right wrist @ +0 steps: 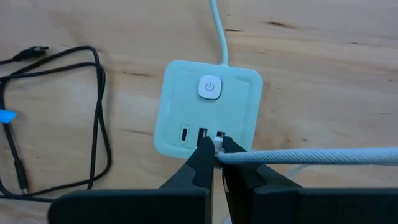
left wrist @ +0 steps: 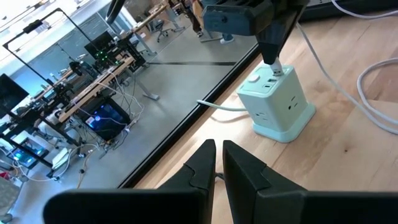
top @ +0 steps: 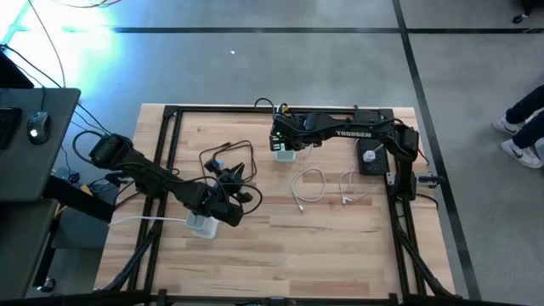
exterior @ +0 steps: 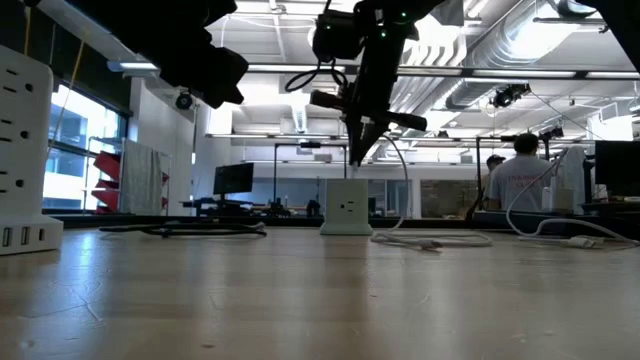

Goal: Insert USB
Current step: Insert the white charger cable into the light green outlet extension

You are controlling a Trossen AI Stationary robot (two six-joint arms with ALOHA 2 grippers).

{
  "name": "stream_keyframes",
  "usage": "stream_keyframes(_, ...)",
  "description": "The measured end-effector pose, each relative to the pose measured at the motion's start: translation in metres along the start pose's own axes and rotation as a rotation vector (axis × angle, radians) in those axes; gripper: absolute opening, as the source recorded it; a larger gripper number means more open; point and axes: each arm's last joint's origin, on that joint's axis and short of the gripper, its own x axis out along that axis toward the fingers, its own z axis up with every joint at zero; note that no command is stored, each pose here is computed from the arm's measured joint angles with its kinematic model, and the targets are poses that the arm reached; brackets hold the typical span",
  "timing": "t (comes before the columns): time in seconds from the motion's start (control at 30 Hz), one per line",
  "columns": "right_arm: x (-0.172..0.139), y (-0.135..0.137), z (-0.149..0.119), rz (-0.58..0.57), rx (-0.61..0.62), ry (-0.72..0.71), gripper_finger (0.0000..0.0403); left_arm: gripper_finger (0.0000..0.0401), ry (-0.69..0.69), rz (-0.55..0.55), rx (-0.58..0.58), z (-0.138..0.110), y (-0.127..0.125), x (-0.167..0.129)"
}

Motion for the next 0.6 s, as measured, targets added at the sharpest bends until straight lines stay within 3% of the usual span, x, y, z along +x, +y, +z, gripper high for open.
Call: stream_keyframes(0.6, -0.0019, 0.0036, -0.0058, -0.002, 0.075, -0.041, 0.0000, 0.0009, 0.000, 0.000, -0.001, 0.0001, 0.0000, 0.0000)
